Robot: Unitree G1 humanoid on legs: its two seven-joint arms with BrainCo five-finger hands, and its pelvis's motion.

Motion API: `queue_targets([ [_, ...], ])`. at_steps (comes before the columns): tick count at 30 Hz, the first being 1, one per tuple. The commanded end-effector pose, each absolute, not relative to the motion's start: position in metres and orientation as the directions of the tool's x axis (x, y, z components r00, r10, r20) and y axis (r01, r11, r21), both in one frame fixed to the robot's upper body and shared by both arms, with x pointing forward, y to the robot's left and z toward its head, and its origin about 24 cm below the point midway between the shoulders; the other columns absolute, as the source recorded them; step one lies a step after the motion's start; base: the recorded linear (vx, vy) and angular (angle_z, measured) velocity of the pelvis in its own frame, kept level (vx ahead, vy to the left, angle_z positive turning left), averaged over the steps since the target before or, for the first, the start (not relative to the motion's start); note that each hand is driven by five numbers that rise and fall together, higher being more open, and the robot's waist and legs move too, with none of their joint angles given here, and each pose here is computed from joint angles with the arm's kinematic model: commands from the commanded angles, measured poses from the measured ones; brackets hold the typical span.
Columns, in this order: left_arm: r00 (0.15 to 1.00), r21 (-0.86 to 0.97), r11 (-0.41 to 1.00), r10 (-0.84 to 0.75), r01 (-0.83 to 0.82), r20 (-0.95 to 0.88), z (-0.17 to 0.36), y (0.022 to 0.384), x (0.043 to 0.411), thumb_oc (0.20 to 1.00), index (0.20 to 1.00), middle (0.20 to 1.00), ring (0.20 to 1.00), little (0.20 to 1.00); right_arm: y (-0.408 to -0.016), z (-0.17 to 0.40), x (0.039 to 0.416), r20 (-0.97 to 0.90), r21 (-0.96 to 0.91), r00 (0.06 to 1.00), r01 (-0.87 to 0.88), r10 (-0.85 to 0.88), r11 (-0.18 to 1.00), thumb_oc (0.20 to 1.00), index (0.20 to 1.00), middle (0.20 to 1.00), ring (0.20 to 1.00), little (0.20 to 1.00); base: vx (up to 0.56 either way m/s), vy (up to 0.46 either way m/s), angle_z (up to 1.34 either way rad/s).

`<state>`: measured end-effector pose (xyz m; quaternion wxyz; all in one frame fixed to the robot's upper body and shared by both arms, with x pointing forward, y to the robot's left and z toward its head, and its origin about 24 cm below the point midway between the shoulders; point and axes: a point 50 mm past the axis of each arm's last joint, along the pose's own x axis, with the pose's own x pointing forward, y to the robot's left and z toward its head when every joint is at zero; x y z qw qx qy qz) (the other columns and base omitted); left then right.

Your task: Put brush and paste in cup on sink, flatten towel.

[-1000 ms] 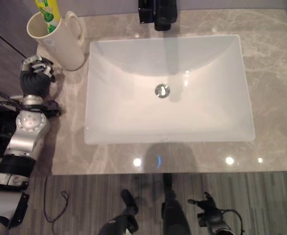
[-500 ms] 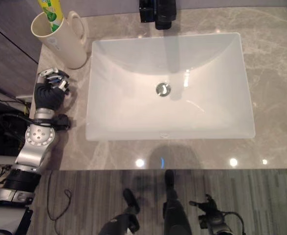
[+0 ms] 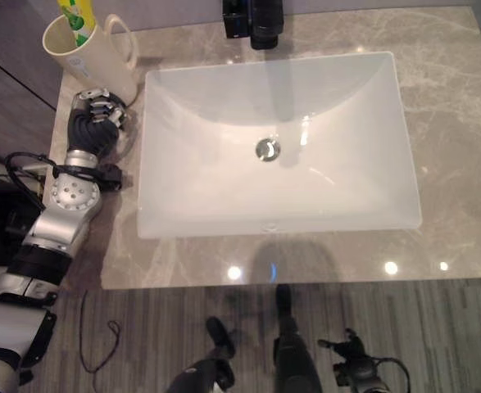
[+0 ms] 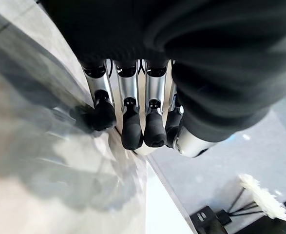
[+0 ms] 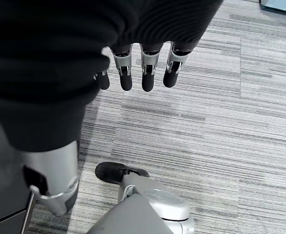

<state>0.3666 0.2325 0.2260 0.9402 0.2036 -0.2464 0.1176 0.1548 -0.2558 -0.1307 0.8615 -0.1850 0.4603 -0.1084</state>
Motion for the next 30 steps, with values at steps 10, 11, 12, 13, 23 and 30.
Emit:
queue_targets([
  [10,0.803,0.393,0.765,0.262,-0.511,0.535,0.276,0.285,0.375,0.200,0.200,0.200,0.200,0.200,-0.257,-0.127,0.161,-0.733,-0.413,0.581,0.035,-0.355,0.910,1.000,1.000,1.000,1.000,1.000,0.00,0.000,0.00],
  [11,0.808,0.389,0.771,0.264,-0.505,0.526,0.274,0.286,0.374,0.200,0.200,0.200,0.200,0.200,-0.257,-0.127,0.160,-0.736,-0.412,0.576,0.036,-0.356,0.910,1.000,1.000,1.000,1.000,1.000,0.00,0.000,0.00],
  [12,0.824,0.406,0.772,0.256,-0.489,0.505,0.269,0.289,0.374,0.200,0.200,0.200,0.200,0.200,-0.258,-0.127,0.159,-0.738,-0.413,0.572,0.038,-0.359,0.910,1.000,1.000,1.000,1.000,1.000,0.00,0.000,0.00],
  [13,0.838,0.430,0.766,0.249,-0.478,0.486,0.266,0.293,0.373,0.200,0.200,0.200,0.200,0.200,-0.259,-0.127,0.159,-0.739,-0.413,0.569,0.041,-0.361,0.910,1.000,1.000,1.000,1.000,1.000,0.00,0.000,0.00],
  [23,0.824,0.534,0.630,0.381,-0.563,0.419,0.273,0.338,0.366,0.200,0.200,0.200,0.200,0.200,-0.258,-0.124,0.163,-0.723,-0.411,0.596,0.034,-0.348,0.911,1.000,1.000,1.000,1.000,1.000,0.01,0.005,-0.04],
  [30,0.787,0.547,0.568,0.406,-0.615,0.464,0.298,0.341,0.366,0.200,0.200,0.200,0.200,0.200,-0.262,-0.119,0.166,-0.690,-0.410,0.633,0.058,-0.351,0.910,1.000,1.000,1.000,1.000,1.000,0.01,-0.003,-0.01],
])
